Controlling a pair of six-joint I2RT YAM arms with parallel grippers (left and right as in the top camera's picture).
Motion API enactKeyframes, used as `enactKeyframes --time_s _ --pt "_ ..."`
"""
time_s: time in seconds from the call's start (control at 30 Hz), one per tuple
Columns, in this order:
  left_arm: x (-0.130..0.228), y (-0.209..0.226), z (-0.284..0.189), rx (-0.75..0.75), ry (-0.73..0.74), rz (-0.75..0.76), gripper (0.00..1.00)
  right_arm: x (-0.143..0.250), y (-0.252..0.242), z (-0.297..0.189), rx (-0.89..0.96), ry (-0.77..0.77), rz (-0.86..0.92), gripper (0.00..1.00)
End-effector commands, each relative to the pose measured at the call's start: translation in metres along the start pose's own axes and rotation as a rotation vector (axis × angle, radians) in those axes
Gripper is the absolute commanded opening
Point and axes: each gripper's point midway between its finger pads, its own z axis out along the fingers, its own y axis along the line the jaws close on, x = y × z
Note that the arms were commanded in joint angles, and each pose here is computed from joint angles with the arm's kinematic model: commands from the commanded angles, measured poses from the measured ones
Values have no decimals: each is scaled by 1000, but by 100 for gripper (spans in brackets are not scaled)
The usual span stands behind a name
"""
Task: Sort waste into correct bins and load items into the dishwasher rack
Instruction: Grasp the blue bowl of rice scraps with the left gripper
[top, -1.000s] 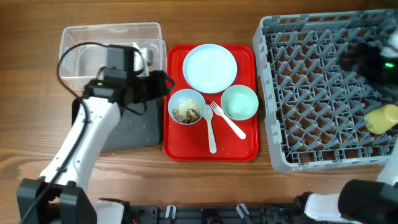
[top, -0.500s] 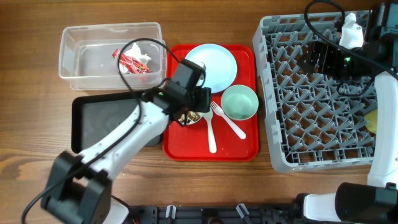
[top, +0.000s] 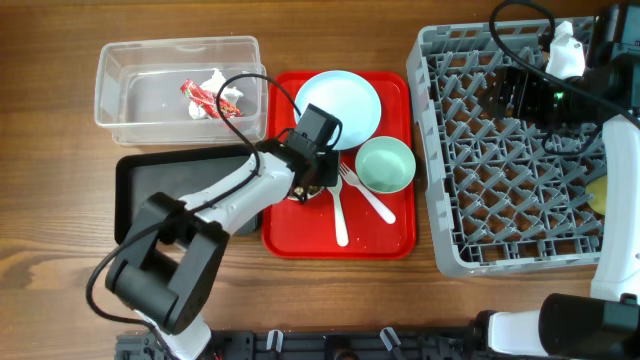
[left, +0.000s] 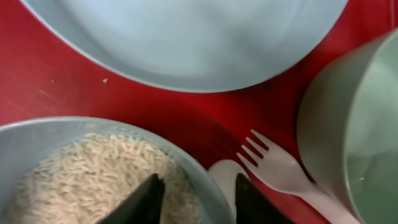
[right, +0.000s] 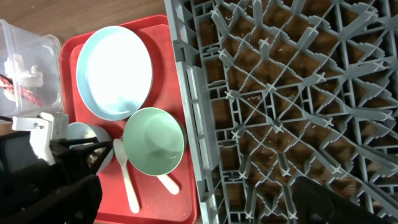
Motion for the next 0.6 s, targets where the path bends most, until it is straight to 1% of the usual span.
enactKeyframes --time_s 0.0,0.1,0.4,0.47,0.53,0.57 --pt "4 2 5 -17 10 12 26 1 -1 2 8 7 -17 100" --pt "5 2 5 -18 13 12 19 1 -1 2 8 8 -16 100" --pt "17 8 2 -41 64 10 10 2 -1 2 9 13 -15 100" --pt "17 8 -2 -42 64 10 8 3 -1 2 9 15 -15 100" --pt "15 7 -8 -37 56 10 4 3 -1 2 9 18 -14 100" --pt "14 6 -11 -35 49 10 4 4 -1 2 9 18 -13 100"
